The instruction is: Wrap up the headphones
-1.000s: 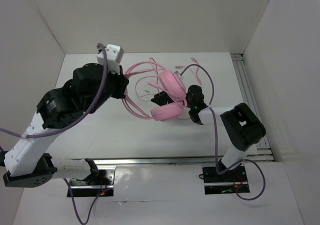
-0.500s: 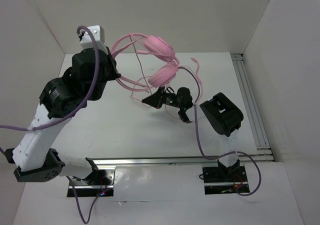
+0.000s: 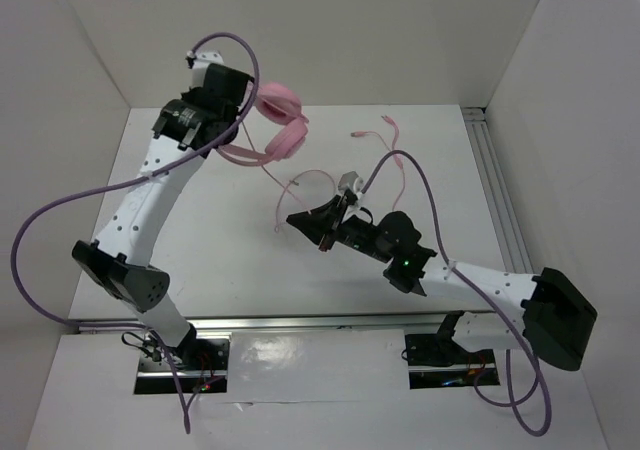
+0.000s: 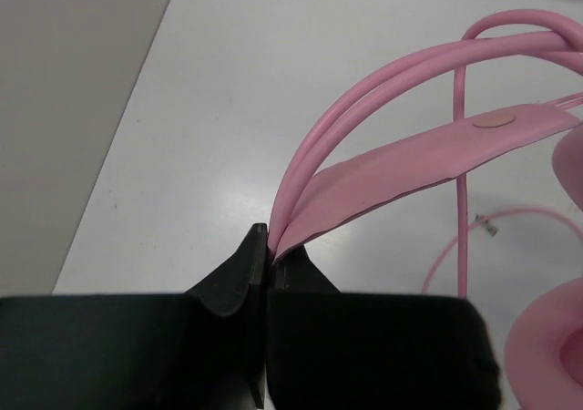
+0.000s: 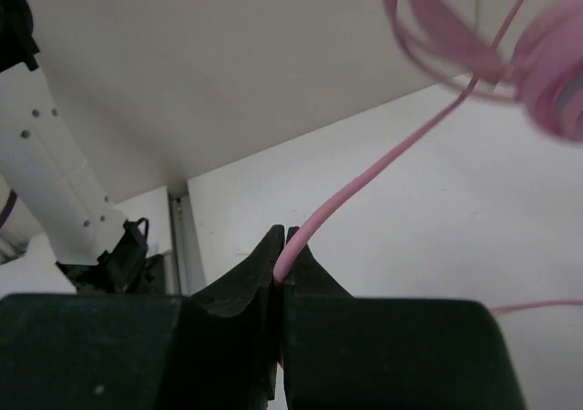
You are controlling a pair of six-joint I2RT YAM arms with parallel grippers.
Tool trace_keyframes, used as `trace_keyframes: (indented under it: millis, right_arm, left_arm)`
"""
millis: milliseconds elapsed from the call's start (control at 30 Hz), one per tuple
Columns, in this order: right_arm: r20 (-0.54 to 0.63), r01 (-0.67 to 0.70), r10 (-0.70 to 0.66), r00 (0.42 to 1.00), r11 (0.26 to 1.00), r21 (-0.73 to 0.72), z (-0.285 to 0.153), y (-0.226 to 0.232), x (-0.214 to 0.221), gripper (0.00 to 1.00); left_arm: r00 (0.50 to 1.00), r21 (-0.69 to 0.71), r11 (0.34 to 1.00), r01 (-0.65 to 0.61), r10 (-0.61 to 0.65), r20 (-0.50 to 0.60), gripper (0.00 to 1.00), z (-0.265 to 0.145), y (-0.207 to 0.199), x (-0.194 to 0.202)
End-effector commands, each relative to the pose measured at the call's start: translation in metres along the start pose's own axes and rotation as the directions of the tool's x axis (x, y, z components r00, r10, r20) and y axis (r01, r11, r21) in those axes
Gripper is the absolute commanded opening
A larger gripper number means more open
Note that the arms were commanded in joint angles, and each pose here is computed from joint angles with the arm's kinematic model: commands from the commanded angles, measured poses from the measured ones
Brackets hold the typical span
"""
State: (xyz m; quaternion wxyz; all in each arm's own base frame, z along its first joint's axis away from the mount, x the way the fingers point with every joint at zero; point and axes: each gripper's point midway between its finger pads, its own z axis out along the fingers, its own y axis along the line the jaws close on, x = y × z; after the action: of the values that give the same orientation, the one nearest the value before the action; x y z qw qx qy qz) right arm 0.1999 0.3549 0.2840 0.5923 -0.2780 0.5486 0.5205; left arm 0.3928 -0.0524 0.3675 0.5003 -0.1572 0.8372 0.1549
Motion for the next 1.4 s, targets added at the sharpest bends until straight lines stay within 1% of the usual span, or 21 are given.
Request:
trace_keyframes:
  millis: [0,67,100,267,300,367,400,467,567,600,633,667,800,867,933,1000,1100,1133,1200,1267,1367]
  right_arm:
    - [-0.165,0.177,-0.154,0.974,0.974,0.139,-0.007,-0.018,0.011,0.00]
    - [-0.184,0.230,-0.196,0.963,0.954,0.191,-0.005,-0.024,-0.006,0.00]
    - [-0.202,0.279,-0.238,0.950,0.937,0.209,-0.005,-0.030,-0.010,0.00]
    - [-0.326,0.447,-0.335,0.884,0.811,0.379,-0.016,-0.069,-0.027,0.00]
    - [-0.361,0.491,-0.353,0.863,0.750,0.442,-0.025,-0.083,-0.033,0.00]
    - [-0.400,0.540,-0.375,0.836,0.692,0.480,-0.031,-0.095,-0.039,0.01]
    - [-0.417,0.569,-0.390,0.821,0.621,0.539,-0.039,-0.105,-0.051,0.01]
    - [-0.441,0.598,-0.405,0.801,0.566,0.567,-0.046,-0.112,-0.060,0.01]
    - [-0.439,0.617,-0.438,0.784,0.472,0.630,-0.054,-0.120,-0.081,0.06]
    - [-0.414,0.597,-0.446,0.793,0.441,0.670,-0.057,-0.122,-0.093,0.13]
    - [-0.405,0.590,-0.451,0.795,0.418,0.691,-0.062,-0.125,-0.099,0.15]
    - [-0.406,0.590,-0.457,0.791,0.399,0.702,-0.065,-0.131,-0.104,0.15]
    - [-0.356,0.549,-0.472,0.807,0.376,0.746,-0.072,-0.145,-0.128,0.15]
    - [-0.312,0.521,-0.472,0.824,0.419,0.743,-0.067,-0.144,-0.139,0.18]
    - [-0.271,0.508,-0.487,0.830,0.459,0.729,-0.064,-0.147,-0.150,0.23]
    - [-0.243,0.485,-0.486,0.839,0.466,0.740,-0.066,-0.153,-0.159,0.26]
    - [-0.202,0.465,-0.485,0.851,0.517,0.719,-0.064,-0.159,-0.168,0.30]
    - [-0.192,0.472,-0.484,0.854,0.563,0.678,-0.056,-0.158,-0.163,0.30]
    - [-0.189,0.462,-0.460,0.867,0.604,0.650,-0.050,-0.167,-0.156,0.28]
    - [-0.202,0.469,-0.445,0.873,0.650,0.598,-0.037,-0.171,-0.138,0.18]
    - [-0.165,0.421,-0.399,0.902,0.727,0.542,-0.023,-0.179,-0.116,0.18]
  left_arm:
    - [0.998,-0.051,0.999,-0.011,0.014,0.056,0.00,0.009,-0.010,0.002]
    - [0.992,-0.056,0.990,-0.129,0.129,-0.004,0.00,0.017,-0.022,0.037]
    - [0.980,-0.008,0.980,-0.200,0.200,-0.022,0.00,0.013,-0.035,0.050]
    - [0.892,0.068,0.896,-0.439,0.443,-0.093,0.00,0.004,-0.055,0.120]
    - [0.880,0.079,0.885,-0.459,0.465,-0.096,0.00,0.001,-0.056,0.129]
    - [0.838,0.112,0.852,-0.511,0.523,-0.156,0.00,-0.005,-0.051,0.157]
    - [0.822,0.121,0.839,-0.531,0.544,-0.167,0.00,-0.010,-0.051,0.166]
    - [0.796,0.112,0.819,-0.563,0.574,-0.192,0.00,-0.009,-0.045,0.182]
    - [0.787,0.153,0.804,-0.575,0.594,-0.167,0.00,-0.022,-0.051,0.187]
    - [0.786,0.151,0.800,-0.581,0.599,-0.153,0.00,-0.027,-0.050,0.185]
    - [0.769,0.151,0.783,-0.604,0.622,-0.146,0.00,-0.029,-0.050,0.189]
    - [0.773,0.173,0.779,-0.603,0.624,-0.115,0.00,-0.040,-0.054,0.187]
    - [0.740,0.201,0.738,-0.645,0.668,-0.076,0.00,-0.057,-0.058,0.195]
    - [0.743,0.191,0.740,-0.645,0.665,-0.068,0.00,-0.061,-0.055,0.192]
    - [0.750,0.238,0.739,-0.630,0.659,-0.061,0.00,-0.069,-0.058,0.194]
    - [0.733,0.269,0.713,-0.648,0.679,-0.033,0.00,-0.078,-0.066,0.195]
    - [0.717,0.310,0.684,-0.660,0.697,-0.014,0.00,-0.089,-0.068,0.199]
    - [0.732,0.347,0.689,-0.636,0.681,-0.011,0.00,-0.093,-0.073,0.199]
    - [0.738,0.413,0.664,-0.623,0.674,0.030,0.00,-0.107,-0.079,0.197]
    - [0.772,0.466,0.668,-0.580,0.633,0.054,0.00,-0.119,-0.085,0.184]
    - [0.813,0.525,0.663,-0.534,0.573,0.102,0.00,-0.141,-0.091,0.162]
